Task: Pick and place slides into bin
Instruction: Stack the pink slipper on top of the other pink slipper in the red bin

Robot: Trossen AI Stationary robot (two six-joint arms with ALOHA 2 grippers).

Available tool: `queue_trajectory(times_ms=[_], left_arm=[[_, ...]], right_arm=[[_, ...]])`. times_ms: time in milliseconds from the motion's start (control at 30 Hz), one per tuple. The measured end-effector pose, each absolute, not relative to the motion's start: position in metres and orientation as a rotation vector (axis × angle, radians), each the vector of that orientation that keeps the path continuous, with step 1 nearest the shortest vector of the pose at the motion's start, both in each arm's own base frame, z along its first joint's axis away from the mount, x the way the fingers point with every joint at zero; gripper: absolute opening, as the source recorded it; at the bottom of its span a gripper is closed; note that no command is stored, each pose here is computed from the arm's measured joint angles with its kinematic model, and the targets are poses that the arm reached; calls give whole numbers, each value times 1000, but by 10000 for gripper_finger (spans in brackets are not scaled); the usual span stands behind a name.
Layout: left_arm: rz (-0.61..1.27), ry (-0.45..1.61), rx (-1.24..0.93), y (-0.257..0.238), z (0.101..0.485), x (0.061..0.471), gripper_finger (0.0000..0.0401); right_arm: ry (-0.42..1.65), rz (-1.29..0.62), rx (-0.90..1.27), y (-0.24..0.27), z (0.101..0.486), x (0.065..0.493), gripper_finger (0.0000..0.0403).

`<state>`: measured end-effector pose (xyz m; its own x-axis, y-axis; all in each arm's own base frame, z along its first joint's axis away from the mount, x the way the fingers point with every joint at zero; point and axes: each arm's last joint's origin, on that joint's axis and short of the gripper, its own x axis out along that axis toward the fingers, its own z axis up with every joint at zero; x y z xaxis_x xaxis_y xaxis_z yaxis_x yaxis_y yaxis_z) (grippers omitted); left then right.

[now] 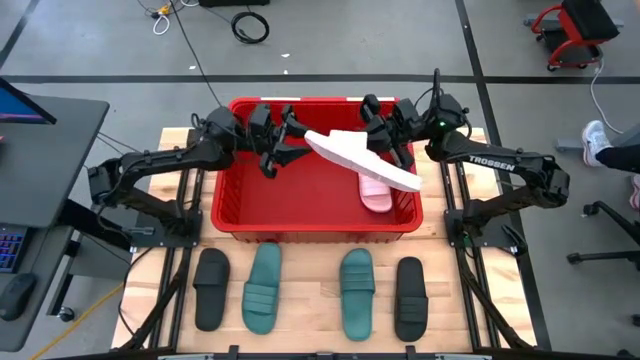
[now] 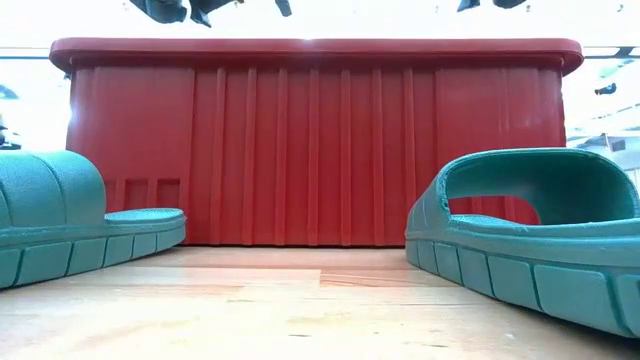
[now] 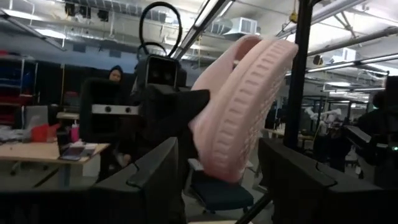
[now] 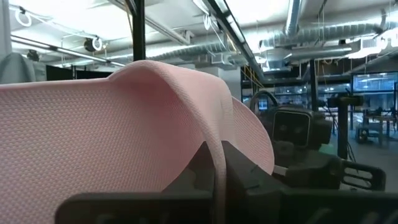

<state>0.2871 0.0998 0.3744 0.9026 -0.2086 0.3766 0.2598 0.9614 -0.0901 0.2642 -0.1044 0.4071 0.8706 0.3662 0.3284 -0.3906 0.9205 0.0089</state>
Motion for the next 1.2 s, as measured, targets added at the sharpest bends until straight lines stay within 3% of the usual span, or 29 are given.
queue_trajectory(times_ms=[233,500,600,733,933,1200], left_arm=[[-247,-411,-131,96,373,292,194],[-278,-421,-91,94,375,290,50],[-292,-419,-86,93,376,289,46],[-286,-430,-81,92,383,282,46],[-250,-347,-54,94,389,266,46],[-166,-195,-34,96,390,243,46]], right_arm=[[-296,367,87,-106,403,266,10],[-292,343,100,-107,403,267,14],[-296,323,108,-107,403,267,27],[-307,271,139,-109,403,267,66],[-267,220,123,-111,413,269,159],[80,-89,100,-122,431,255,263]])
